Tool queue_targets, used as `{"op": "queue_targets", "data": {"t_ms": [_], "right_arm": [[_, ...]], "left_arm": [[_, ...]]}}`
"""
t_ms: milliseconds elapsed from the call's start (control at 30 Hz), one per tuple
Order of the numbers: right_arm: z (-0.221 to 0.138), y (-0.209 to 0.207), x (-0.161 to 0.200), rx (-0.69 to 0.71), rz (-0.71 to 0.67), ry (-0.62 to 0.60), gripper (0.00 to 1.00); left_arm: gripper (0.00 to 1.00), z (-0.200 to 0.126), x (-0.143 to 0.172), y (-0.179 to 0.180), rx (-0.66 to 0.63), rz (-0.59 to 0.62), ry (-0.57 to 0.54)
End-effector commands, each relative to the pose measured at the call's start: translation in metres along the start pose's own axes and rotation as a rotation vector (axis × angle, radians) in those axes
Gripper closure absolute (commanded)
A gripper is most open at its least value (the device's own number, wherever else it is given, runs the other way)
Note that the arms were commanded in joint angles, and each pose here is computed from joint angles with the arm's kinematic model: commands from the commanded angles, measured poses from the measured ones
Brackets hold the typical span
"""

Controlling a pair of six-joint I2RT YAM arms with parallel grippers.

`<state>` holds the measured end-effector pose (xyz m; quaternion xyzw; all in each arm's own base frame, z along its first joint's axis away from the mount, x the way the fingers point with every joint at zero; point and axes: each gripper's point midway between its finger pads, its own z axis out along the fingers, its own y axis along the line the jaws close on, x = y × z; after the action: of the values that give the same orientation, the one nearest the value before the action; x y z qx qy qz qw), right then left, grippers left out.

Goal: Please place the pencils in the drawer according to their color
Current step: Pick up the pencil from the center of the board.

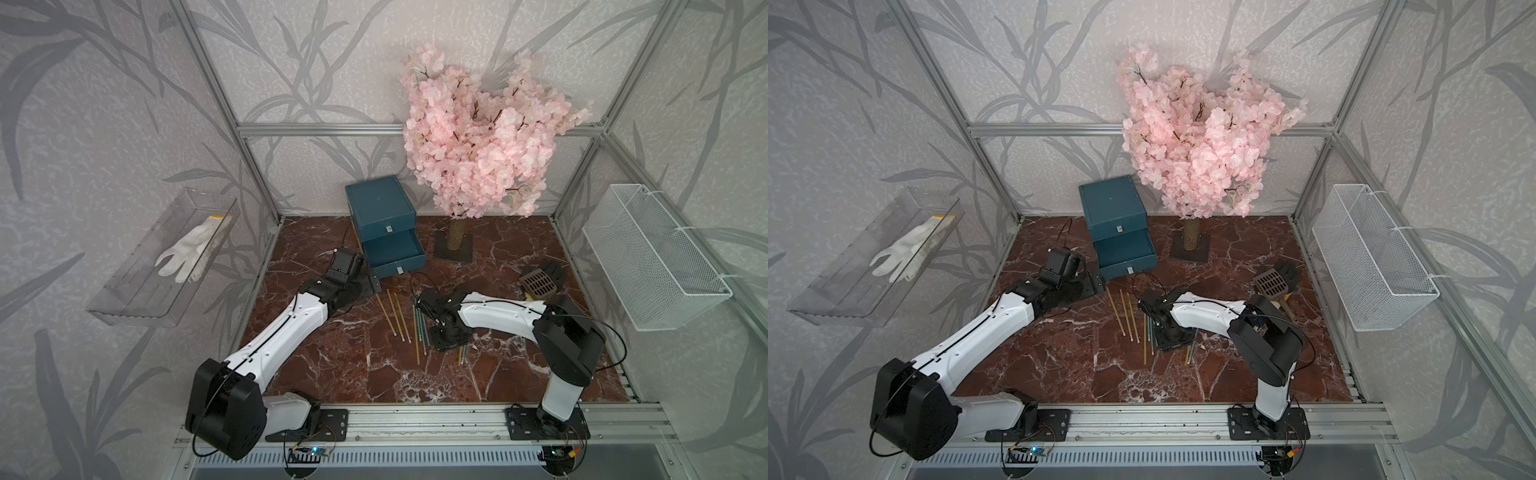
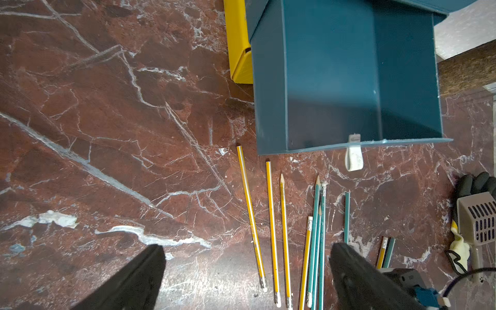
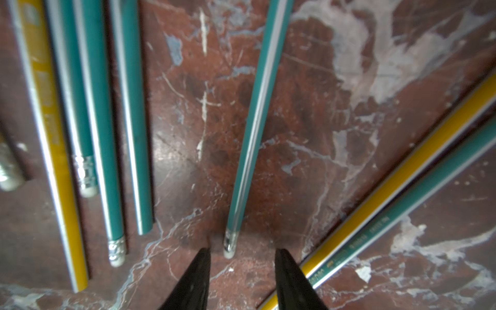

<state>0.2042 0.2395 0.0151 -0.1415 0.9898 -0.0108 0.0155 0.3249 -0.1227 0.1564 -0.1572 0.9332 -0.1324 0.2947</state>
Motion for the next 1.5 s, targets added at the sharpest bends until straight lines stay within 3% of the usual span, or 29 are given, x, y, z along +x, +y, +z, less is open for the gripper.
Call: {"op": "queue_targets", "data": {"t_ms": [0,700,933,1067,1467], "right_arm": [[0.000,0.001,-0.008,0.030,-0.022,-0.016,0.59],[0.035,-0.010,0.004,-0.022,0.079,0.075,0.77],[0.039,-0.015,0.010,-0.027,0.096,0.091,0.89],[0.036,-0.017,0.013,-0.031,0.091,0.095,1.00],[-0.016,-0.018,0.024,-0.191,0.151,0.051,1.00]], "left_arm": [[0.00,-0.003,-0.004,-0.001,0.001,0.002,-0.022],[0.00,-0.003,-0.003,0.001,-0.008,0.003,-0.023],[0.00,-0.003,-0.003,0.001,-0.009,0.005,-0.023],[0.00,-0.003,-0.003,0.001,-0.007,0.003,-0.022],[0.00,-0.005,-0.012,-0.005,0.005,-0.005,-0.047]]}}
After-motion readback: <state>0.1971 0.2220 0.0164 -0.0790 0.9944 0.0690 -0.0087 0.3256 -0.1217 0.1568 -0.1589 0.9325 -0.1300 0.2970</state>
